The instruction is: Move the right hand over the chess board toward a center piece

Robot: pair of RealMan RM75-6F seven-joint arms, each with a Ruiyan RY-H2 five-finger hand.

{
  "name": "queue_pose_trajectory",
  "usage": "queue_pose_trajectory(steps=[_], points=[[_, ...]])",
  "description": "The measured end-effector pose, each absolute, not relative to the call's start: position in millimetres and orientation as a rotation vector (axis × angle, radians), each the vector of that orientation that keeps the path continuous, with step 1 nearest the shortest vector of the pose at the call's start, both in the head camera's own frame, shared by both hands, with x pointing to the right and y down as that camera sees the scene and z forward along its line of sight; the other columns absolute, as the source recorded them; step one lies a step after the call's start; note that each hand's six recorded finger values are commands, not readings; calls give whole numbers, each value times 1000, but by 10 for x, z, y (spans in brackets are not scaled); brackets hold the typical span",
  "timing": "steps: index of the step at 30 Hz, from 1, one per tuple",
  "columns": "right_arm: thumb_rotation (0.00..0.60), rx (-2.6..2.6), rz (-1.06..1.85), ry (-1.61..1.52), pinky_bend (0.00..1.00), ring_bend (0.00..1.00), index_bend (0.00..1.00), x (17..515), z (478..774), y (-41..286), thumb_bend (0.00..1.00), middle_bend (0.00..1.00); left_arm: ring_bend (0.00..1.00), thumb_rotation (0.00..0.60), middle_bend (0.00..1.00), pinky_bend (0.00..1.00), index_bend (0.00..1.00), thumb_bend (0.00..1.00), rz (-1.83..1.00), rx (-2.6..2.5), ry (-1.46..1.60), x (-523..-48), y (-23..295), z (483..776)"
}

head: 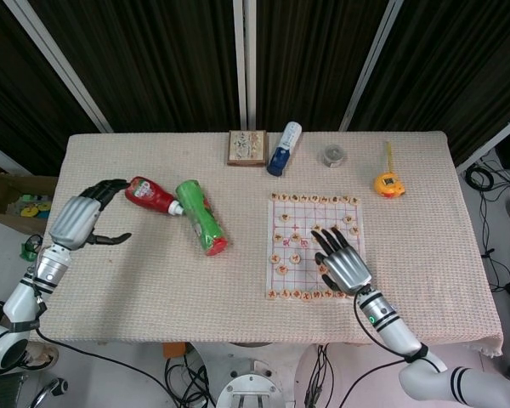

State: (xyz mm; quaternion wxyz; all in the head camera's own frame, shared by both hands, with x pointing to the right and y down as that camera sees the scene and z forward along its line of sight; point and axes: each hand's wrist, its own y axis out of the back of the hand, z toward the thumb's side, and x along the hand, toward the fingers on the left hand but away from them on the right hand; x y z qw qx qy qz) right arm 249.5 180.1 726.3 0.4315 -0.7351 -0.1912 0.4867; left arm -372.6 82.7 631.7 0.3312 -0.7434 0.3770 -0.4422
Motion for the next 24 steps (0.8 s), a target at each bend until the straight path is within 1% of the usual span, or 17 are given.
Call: queue_pose_trajectory(steps=[19, 24], points=[[600, -1830, 1216, -438, 0, 0, 537, 2360, 7373, 1826, 311, 32, 120, 484, 123, 220, 145, 159, -1157, -1945, 983, -3735, 837, 6312], [600, -1823, 1227, -428, 0, 0, 508, 2369, 7390, 1832, 307, 39, 120, 483, 123, 220, 145, 159, -1164, -1948, 980, -3744, 848, 6328]])
